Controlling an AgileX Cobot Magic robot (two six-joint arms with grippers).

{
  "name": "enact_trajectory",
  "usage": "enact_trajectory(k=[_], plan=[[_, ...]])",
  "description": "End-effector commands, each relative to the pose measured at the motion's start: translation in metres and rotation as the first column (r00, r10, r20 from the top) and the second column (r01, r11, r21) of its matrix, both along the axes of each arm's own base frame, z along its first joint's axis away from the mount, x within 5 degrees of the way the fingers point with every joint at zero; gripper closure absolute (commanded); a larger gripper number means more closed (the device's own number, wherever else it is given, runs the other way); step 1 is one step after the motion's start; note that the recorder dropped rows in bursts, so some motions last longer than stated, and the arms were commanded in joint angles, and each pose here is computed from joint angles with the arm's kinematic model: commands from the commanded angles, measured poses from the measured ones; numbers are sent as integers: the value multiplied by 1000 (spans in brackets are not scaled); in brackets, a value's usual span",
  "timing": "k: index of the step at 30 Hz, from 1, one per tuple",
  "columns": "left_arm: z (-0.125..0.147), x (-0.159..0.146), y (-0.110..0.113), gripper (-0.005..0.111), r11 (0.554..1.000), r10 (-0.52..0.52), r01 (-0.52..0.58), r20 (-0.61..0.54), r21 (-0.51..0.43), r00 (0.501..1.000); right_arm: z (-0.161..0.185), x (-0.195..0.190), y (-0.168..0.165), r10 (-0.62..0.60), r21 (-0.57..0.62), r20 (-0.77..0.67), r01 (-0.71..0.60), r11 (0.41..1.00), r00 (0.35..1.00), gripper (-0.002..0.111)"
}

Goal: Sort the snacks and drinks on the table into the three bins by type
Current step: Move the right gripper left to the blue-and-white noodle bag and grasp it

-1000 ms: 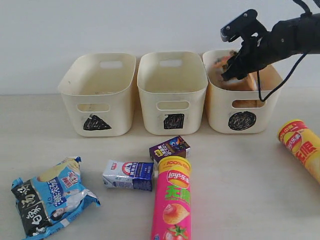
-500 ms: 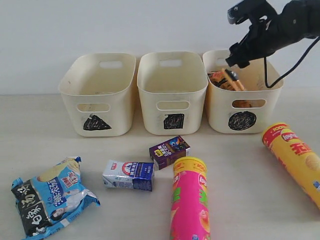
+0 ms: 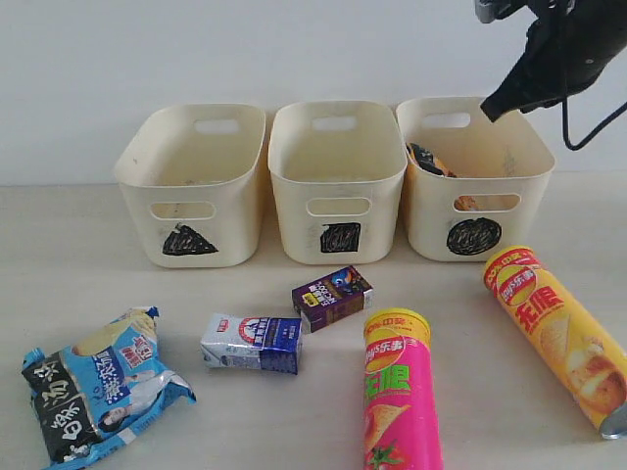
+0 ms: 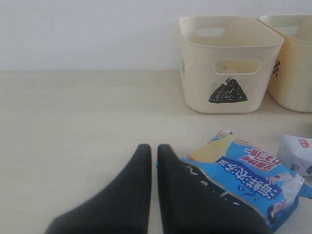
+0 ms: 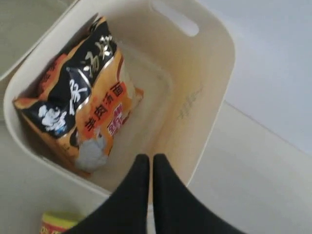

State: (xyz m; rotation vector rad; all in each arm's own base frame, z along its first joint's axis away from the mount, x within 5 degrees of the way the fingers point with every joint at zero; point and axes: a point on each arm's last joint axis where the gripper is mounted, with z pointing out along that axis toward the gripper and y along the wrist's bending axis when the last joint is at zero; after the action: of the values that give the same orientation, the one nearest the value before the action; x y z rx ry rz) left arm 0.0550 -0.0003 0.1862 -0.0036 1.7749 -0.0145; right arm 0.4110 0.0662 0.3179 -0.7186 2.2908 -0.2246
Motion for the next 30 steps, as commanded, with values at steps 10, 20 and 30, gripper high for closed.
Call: enact_trajectory(k=[10,20,30], plan=[[2,0,0,102,1000,4,-4,14,-7,1000,-2,-48,21,155,71,-38,-152,986,987,108],[2,0,0,102,1000,4,-4,14,-7,1000,-21,-97,86,386,83,-70,-380,921,920,108],[2,0,0,102,1000,4,-4,14,-7,1000,-26,-146,149,652,203,-158,-622,756,742,108]])
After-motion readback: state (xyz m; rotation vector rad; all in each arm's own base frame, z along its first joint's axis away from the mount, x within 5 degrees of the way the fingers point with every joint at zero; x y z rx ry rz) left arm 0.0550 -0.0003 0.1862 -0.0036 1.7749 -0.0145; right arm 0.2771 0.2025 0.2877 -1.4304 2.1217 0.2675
